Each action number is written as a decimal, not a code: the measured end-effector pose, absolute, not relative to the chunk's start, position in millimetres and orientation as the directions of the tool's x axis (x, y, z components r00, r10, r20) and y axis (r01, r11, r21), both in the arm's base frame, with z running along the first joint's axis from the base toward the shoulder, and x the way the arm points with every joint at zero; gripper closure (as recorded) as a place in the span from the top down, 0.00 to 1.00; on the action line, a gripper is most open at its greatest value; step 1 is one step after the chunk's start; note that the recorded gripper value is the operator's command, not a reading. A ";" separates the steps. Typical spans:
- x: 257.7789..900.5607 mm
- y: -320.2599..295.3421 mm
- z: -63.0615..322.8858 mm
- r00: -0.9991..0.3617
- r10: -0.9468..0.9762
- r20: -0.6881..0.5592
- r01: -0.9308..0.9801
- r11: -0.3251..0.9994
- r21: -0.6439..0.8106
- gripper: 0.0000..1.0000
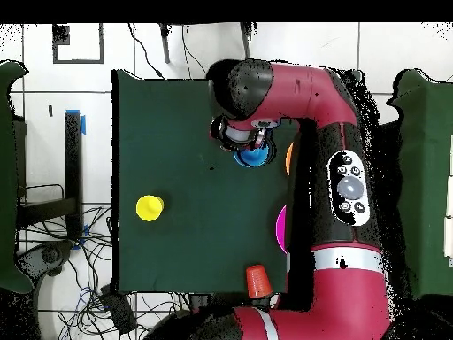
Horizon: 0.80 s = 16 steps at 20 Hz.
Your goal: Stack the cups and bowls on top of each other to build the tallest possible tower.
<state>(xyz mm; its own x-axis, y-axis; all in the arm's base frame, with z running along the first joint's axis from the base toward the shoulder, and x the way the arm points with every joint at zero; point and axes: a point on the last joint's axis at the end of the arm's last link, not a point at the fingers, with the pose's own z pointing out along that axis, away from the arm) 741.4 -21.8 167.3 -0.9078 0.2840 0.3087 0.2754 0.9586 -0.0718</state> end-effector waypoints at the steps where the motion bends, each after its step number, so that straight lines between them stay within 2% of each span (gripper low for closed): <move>1: 741.5 -22.0 168.0 -0.908 0.284 0.308 0.275 0.959 -0.073 0.00; 16: 763.6 -33.7 187.6 -0.926 0.295 0.233 0.283 0.955 -0.087 0.00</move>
<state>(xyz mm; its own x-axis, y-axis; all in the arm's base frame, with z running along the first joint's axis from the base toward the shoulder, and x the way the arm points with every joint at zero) 763.6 -33.7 187.6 -0.9264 0.2954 0.2334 0.2826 0.9553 -0.0873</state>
